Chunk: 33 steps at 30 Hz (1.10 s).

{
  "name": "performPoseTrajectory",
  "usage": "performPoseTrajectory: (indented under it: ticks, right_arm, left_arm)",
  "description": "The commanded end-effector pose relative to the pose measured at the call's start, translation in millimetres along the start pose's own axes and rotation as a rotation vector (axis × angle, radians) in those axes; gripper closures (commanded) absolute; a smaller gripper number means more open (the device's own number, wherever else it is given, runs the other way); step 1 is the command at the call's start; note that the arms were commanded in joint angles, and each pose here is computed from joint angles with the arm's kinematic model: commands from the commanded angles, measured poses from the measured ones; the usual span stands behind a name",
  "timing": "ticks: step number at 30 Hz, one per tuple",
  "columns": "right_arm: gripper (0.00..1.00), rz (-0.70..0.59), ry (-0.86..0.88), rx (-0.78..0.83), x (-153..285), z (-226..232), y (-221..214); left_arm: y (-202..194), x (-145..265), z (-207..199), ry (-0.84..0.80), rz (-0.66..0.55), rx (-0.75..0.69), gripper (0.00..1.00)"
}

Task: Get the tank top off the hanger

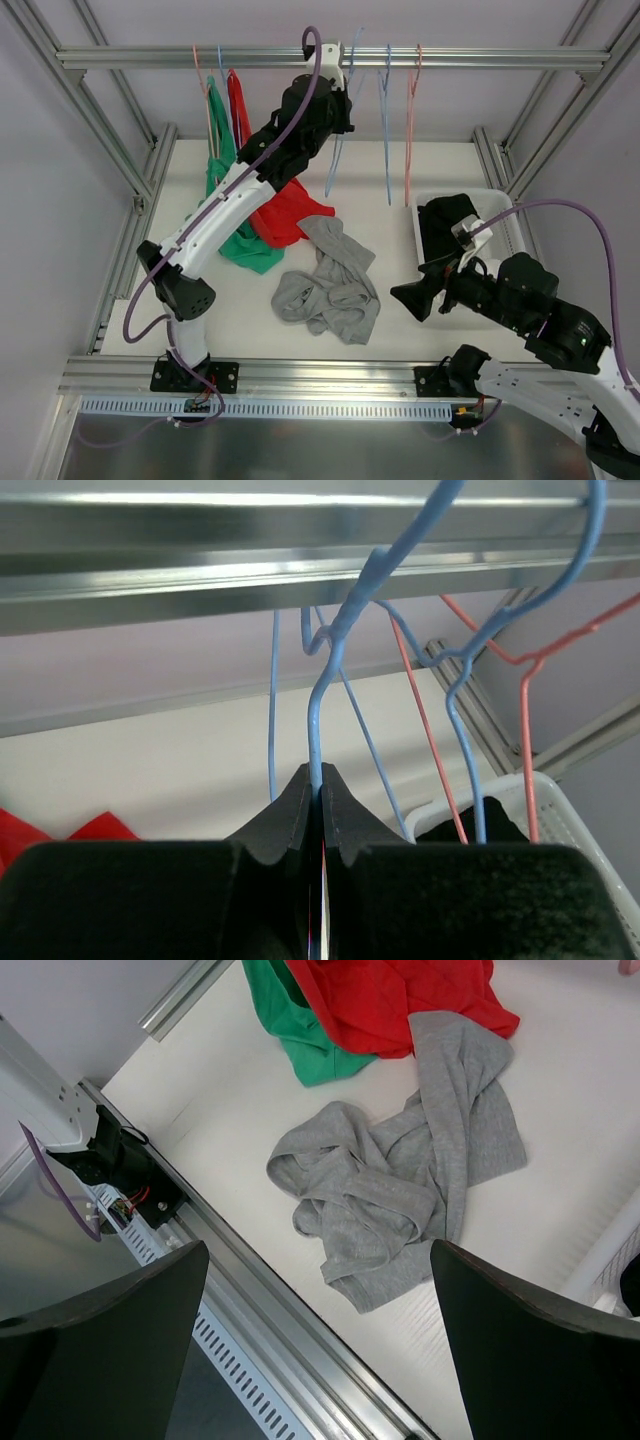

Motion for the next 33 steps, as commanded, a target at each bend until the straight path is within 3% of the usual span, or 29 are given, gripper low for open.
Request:
performPoseTrajectory:
  ticks: [1, 8, 11, 16, 19, 20, 29, 33]
  right_arm:
    - [0.01, 0.014, 0.013, -0.011, -4, 2, -4]
    - [0.01, 0.045, 0.030, -0.013, -9, 2, -15]
    - [0.01, 0.086, 0.040, -0.009, -22, 1, -26]
    - [0.00, 0.261, 0.110, 0.021, -60, 11, -56]
    - [0.01, 0.322, 0.079, 0.058, -88, 3, -67]
    - [0.00, 0.333, 0.070, 0.092, -95, 0, -69]
    - [0.01, 0.476, -0.103, 0.268, -174, -44, -95]
    - [0.01, 0.602, -0.070, 0.436, -199, -61, -120]
  left_arm:
    - [5, -9, 3, 0.044, -0.022, -0.014, 1.00]
    - [-23, -21, 0, 0.034, 0.039, -0.005, 1.00]
    - [-18, -8, 0, 0.016, 0.037, 0.011, 0.89]
    - [4, 30, 7, -0.001, 0.000, 0.017, 0.43]
    - [11, 64, 20, 0.002, -0.015, -0.005, 0.32]
    - [9, 83, 31, 0.024, -0.016, -0.009, 0.02]
    - [-52, 213, 110, 0.161, -0.037, 0.079, 0.01]
    - [-73, 250, 126, 0.153, -0.055, 0.076, 0.01]
Point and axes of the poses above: each gripper's point midway between its finger pads, its own x axis back along the fingers, its own z axis along the line the jaws close on, y = z × x, the point moved 1 cm from there along x, back along the fingers, and after that the axes turned 9 degrees about -x, right-handed, at the moved point
